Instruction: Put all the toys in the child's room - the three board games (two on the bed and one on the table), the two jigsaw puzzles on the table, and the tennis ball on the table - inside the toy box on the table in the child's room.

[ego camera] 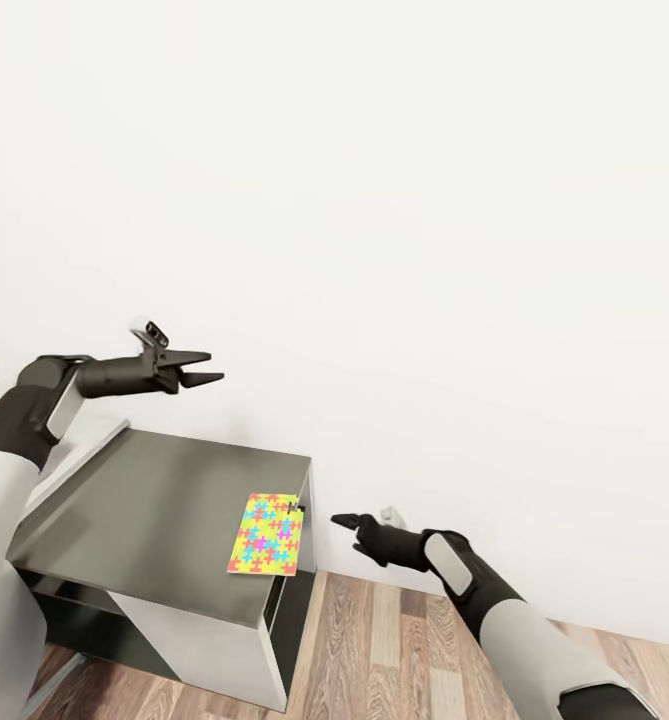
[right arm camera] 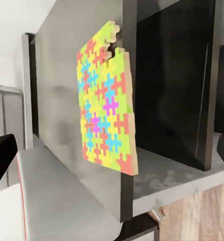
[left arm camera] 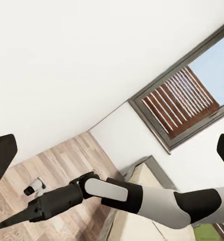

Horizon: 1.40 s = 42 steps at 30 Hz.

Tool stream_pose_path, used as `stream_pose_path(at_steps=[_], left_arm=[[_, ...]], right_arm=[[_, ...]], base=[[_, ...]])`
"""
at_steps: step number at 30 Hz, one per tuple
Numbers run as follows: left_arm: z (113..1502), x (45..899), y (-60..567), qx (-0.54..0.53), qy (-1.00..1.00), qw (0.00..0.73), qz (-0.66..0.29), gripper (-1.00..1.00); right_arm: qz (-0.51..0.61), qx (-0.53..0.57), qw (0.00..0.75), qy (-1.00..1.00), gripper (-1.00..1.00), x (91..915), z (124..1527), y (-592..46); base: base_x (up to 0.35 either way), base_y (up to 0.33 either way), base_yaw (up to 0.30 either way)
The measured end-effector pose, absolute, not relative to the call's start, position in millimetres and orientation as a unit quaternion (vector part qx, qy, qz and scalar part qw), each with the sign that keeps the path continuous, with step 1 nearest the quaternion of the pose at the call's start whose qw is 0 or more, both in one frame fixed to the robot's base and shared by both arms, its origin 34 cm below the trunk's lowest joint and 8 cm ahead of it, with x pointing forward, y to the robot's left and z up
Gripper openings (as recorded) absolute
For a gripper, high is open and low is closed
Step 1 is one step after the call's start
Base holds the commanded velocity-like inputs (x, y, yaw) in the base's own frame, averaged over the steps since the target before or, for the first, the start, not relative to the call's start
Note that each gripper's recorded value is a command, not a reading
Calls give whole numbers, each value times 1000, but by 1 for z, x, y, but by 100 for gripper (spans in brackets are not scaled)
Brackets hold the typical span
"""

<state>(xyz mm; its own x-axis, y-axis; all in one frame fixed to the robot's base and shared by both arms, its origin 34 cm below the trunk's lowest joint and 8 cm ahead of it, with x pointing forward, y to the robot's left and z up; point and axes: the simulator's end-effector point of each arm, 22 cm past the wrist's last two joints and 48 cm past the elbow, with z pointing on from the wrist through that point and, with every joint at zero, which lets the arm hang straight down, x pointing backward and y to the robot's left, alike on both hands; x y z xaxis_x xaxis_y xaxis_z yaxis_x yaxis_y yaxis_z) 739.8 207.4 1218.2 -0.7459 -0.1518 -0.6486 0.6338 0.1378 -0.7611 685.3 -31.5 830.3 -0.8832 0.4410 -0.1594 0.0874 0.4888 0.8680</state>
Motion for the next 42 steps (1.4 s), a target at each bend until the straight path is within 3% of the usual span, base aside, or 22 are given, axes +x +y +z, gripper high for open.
stream_pose_path(at_steps=[22,42], left_arm=[[1209,733,163,207,693,268,-636,100],[1225,723,152,238,679,275,-637,100]], right_arm=[[472,147,168,853,100,685,840,11],[472,135,167,855,100,684,843,19]], base=[[0,0,0],[21,33,0]])
